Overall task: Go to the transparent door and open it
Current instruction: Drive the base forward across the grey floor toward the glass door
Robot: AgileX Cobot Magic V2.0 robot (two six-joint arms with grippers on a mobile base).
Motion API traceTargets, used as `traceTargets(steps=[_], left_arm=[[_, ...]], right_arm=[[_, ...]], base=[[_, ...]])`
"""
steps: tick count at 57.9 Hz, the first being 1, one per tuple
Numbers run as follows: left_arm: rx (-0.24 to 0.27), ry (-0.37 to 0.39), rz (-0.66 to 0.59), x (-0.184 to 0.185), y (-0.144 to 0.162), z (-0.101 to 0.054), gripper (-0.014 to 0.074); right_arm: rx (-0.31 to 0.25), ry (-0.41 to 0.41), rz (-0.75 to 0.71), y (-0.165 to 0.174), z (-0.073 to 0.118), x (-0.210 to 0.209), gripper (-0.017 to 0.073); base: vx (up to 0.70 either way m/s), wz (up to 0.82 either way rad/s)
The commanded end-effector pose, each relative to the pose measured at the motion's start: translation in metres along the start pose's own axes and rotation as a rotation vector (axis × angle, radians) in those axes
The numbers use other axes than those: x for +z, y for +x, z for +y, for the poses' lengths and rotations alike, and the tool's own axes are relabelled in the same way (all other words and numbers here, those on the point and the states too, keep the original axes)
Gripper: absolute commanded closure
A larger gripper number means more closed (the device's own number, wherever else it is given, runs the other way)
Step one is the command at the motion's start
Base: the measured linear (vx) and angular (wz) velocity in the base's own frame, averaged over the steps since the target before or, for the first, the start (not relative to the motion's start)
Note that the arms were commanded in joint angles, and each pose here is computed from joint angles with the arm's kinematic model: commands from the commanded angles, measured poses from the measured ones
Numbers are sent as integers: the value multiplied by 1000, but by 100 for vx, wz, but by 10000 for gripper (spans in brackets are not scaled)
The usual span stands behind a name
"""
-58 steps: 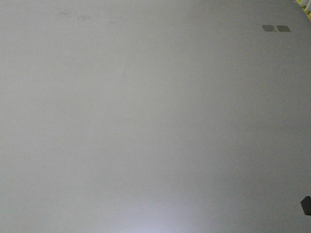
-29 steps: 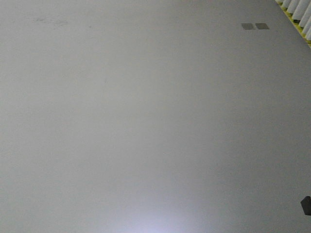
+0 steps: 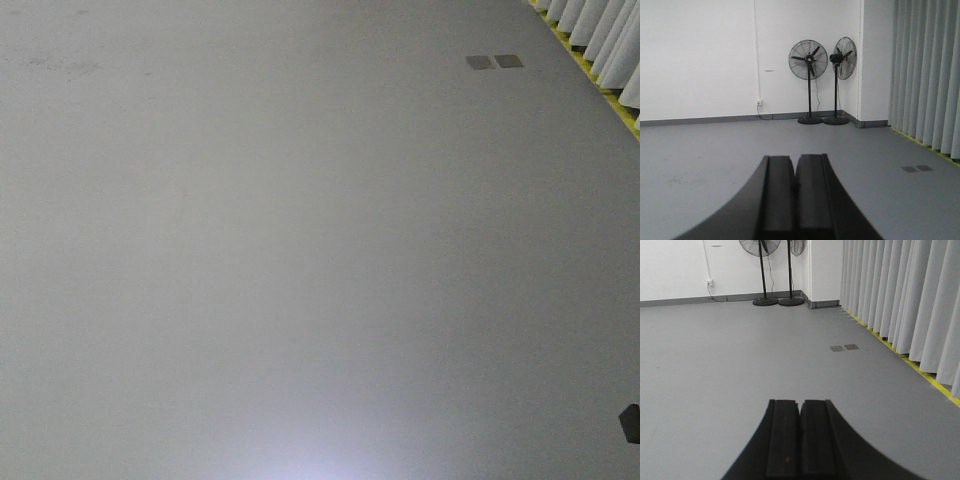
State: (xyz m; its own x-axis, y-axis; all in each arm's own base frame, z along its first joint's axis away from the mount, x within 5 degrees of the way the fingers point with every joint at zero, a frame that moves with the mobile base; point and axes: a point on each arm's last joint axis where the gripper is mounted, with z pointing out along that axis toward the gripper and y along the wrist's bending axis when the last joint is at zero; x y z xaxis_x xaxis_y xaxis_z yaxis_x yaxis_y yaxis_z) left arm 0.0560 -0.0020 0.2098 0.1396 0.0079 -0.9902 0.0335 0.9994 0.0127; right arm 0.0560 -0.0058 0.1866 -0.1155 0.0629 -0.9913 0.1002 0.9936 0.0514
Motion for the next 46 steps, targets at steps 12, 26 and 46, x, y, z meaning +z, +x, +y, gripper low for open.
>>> traceTargets(steps=[12,26,46], left_arm=[[-10,4,-80,-1,-3,0,600],[-10,4,-80,-1,-3,0,600],[-10,4,-80,-1,-3,0,600]], right_arm=[[-8,-8,-92,-6,1,-1,568],[-8,-8,-92,-6,1,-1,568],[-8,-8,-92,-6,1,-1,568]], base=[[31,2],[36,14],[40,23]])
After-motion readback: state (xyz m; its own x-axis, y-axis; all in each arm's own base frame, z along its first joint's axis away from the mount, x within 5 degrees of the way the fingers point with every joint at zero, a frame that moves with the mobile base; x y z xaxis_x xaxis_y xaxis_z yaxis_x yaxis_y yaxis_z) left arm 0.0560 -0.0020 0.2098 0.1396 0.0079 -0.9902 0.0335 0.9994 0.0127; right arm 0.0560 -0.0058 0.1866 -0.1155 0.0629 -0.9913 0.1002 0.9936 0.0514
